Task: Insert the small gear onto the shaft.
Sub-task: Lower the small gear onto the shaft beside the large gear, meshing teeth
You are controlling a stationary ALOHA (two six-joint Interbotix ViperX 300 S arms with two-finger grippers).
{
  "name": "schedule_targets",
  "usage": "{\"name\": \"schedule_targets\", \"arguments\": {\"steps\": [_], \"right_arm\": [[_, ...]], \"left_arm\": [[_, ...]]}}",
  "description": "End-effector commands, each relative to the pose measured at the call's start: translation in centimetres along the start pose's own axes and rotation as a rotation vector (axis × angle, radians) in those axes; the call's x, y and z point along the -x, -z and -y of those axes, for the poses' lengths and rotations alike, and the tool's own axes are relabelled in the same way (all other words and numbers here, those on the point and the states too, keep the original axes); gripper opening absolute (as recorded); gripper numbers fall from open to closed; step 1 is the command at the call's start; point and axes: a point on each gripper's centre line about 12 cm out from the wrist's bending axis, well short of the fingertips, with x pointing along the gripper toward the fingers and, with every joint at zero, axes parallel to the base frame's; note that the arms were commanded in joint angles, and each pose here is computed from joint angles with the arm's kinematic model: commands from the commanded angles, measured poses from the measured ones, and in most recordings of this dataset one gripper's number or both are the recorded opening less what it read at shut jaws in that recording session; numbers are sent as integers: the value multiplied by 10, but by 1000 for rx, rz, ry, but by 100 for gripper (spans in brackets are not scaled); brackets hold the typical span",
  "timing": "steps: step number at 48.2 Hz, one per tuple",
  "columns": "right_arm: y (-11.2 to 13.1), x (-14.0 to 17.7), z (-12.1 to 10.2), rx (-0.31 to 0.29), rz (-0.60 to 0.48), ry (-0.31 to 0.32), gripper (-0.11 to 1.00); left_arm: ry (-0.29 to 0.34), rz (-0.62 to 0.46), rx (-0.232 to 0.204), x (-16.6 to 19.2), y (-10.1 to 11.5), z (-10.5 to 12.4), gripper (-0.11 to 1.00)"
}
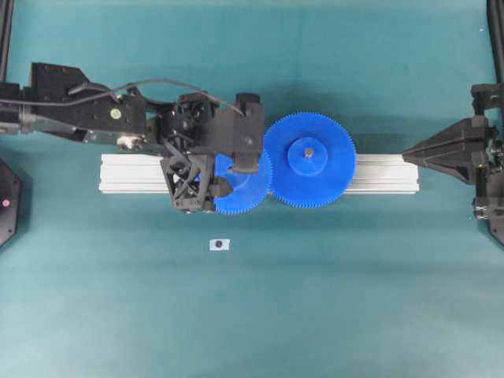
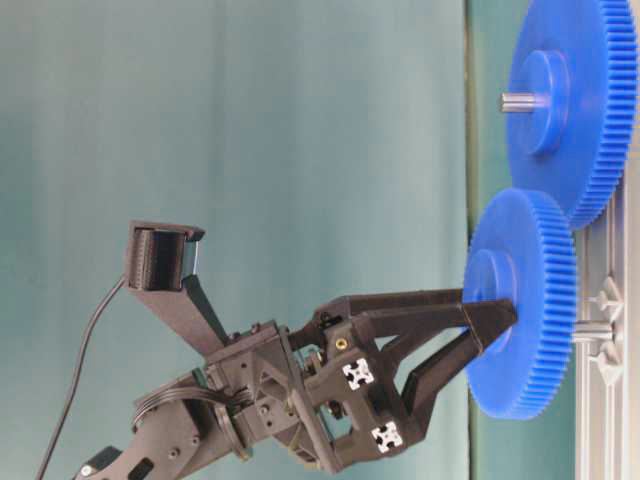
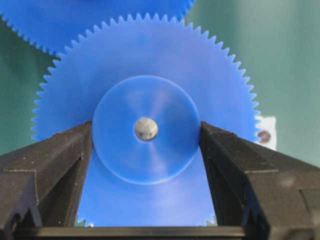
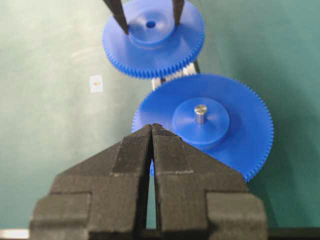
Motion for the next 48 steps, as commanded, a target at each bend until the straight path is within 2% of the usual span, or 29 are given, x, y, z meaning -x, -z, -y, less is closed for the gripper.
{"name": "schedule_targets", "arguments": {"steps": [1,12,27,41,48], "right_arm": [[-4,0,0,-10,11,0,5],[-4,0,0,-10,11,1,5],[-4,-1,0,-10,11,2,5],[-5,0,0,-11,16,2,5],[-4,0,0,-11,13,3,5]], "left_arm": [[-11,14,7,8,-3,-6,71],[0,-73,10,9,10,-4,71],[4,-102,9,16,23,-2,71],[2,-94,13,9,19,-3,71],[-3,-52,10,11,8,-4,71]]}}
